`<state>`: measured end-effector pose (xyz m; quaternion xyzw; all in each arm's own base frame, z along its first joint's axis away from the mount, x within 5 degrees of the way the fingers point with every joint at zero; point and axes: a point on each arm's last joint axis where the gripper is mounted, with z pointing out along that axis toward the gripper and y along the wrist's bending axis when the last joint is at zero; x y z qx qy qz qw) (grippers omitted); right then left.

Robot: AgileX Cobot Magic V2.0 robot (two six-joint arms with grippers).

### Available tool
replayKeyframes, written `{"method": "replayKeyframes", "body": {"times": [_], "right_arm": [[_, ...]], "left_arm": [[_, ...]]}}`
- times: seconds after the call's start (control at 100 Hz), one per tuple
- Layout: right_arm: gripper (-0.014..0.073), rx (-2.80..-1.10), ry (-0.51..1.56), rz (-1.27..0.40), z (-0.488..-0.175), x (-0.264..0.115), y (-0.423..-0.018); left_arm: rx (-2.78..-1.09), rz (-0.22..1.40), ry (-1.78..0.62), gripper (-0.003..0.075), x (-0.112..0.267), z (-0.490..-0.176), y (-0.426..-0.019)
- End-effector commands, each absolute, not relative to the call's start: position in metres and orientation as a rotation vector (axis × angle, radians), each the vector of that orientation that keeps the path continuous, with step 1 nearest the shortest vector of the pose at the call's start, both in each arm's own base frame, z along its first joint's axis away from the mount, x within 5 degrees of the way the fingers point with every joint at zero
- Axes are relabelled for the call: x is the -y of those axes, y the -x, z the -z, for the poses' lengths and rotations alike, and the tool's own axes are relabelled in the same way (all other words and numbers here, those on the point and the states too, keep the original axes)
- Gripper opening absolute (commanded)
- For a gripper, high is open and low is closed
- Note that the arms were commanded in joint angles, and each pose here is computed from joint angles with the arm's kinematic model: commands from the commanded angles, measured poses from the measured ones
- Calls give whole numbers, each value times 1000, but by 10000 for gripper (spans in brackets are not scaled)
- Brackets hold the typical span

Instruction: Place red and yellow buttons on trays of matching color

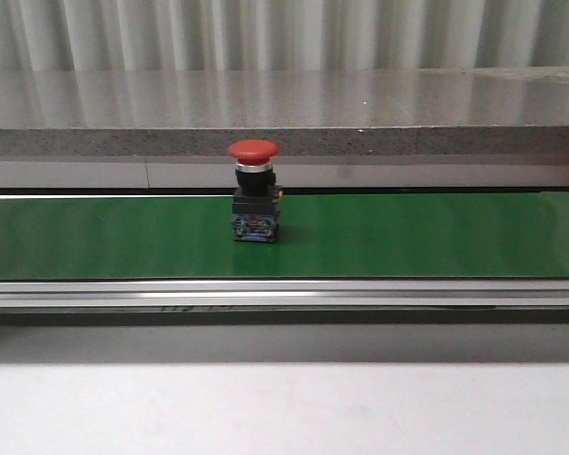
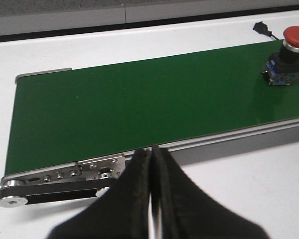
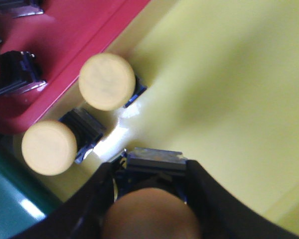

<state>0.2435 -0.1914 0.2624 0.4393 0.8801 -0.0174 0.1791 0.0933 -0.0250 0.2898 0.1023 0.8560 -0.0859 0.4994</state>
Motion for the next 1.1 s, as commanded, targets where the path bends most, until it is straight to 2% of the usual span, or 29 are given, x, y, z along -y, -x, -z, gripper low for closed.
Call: {"method": "replayKeyframes", "body": {"times": [0.0,0.4,0.47,0.59,0.73,0.85,1.09], "right_arm": [[110,-2416,-1227,77,-271,198,-247],[123,-2496,-1301,42,-234,208,-259],[171,-2502,-1304,40,-231,208,-260],[302,-2503,-1306,40,-228,210,-262],[398,-2510,-1309,38,-225,210,-263],[428,-2513,-1306,45,-225,211,-262],[428,-2509,-1303,47,-228,210,-261]], "left_arm": [[-1979,221,-226,-20,26,-304,-96],[-1979,221,-226,-20,26,-304,-96],[-1979,221,-226,-20,26,-304,-96],[-1979,221,-226,-20,26,-304,-96],[-1979,221,-226,-20,26,-304,-96],[-1979,221,-226,-20,26,-304,-96],[-1979,221,-226,-20,26,-304,-96]]}}
